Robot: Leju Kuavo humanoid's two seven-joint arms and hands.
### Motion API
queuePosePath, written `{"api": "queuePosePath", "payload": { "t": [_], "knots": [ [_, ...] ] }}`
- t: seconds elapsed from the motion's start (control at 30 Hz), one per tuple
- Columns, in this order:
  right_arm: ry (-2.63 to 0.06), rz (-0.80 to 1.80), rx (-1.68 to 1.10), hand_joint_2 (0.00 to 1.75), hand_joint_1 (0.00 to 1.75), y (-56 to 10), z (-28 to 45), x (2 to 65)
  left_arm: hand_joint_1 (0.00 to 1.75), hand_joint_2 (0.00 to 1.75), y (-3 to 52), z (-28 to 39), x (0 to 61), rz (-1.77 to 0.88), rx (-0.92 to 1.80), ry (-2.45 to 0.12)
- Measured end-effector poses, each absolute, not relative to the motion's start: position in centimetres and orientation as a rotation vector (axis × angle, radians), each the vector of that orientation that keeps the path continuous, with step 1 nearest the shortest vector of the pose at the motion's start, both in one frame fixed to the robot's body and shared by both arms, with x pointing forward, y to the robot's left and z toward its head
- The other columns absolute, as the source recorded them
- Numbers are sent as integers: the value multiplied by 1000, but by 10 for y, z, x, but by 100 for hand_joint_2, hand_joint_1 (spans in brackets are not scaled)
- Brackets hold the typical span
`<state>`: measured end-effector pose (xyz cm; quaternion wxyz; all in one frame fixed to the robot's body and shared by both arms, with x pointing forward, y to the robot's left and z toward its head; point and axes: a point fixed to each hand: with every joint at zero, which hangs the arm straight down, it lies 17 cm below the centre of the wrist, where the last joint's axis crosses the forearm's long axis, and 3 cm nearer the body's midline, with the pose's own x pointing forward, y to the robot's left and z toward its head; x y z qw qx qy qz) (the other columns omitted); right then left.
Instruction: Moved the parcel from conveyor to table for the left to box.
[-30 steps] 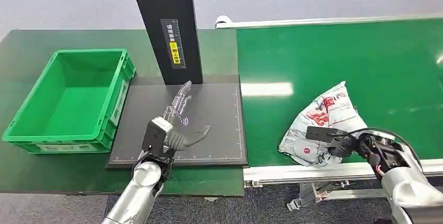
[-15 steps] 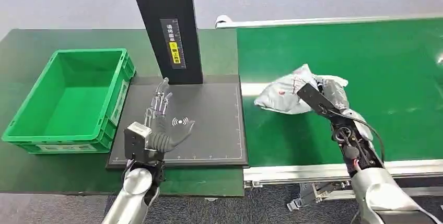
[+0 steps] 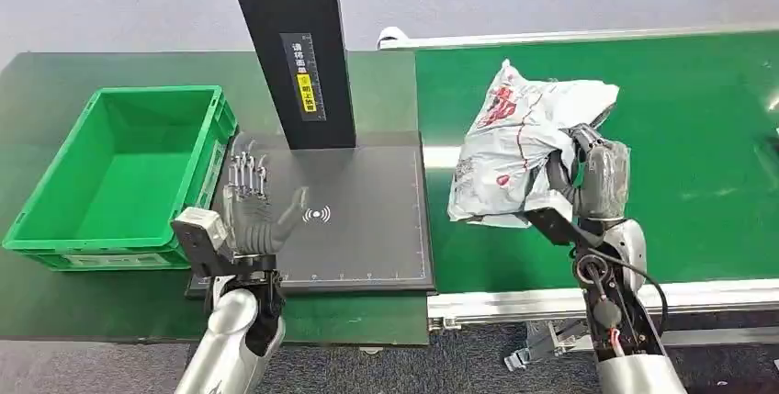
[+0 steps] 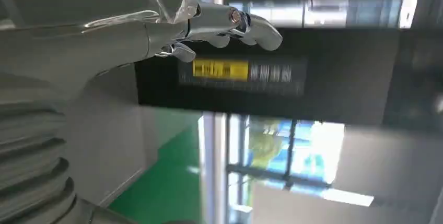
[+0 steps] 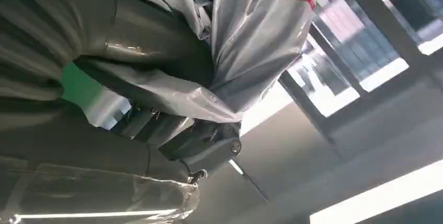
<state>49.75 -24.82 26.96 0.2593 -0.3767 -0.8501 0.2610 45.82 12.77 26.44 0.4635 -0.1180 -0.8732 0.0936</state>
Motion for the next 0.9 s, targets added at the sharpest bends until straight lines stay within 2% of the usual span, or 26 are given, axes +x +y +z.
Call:
{"api": "queuePosePath", "payload": {
  "t": [0.13,0.37,0.53,0.7,0.73,0.77,0.8,0.9],
  "knots": [
    [-2351,1110,-1040,175,175,-170,245,478,0,175,130,267,460,250,-340,-2144],
    [-2250,1654,-599,175,175,-50,145,439,0,175,124,272,463,235,-383,-2153],
    [-2166,1820,-421,175,175,-24,103,421,0,175,124,274,466,230,-382,-2154],
    [-2177,1825,-379,175,171,-15,100,420,0,175,123,274,467,225,-381,-2151],
    [-2187,1816,-388,175,117,-15,102,421,0,175,123,273,467,220,-379,-2150],
    [-2191,1806,-396,175,54,-15,103,423,0,175,123,273,467,219,-378,-2149],
    [-2201,1782,-411,175,7,-15,107,426,0,175,123,273,467,219,-377,-2148],
    [-2240,1677,-476,175,0,-19,126,439,0,175,124,272,467,219,-370,-2147]
  ]
}}
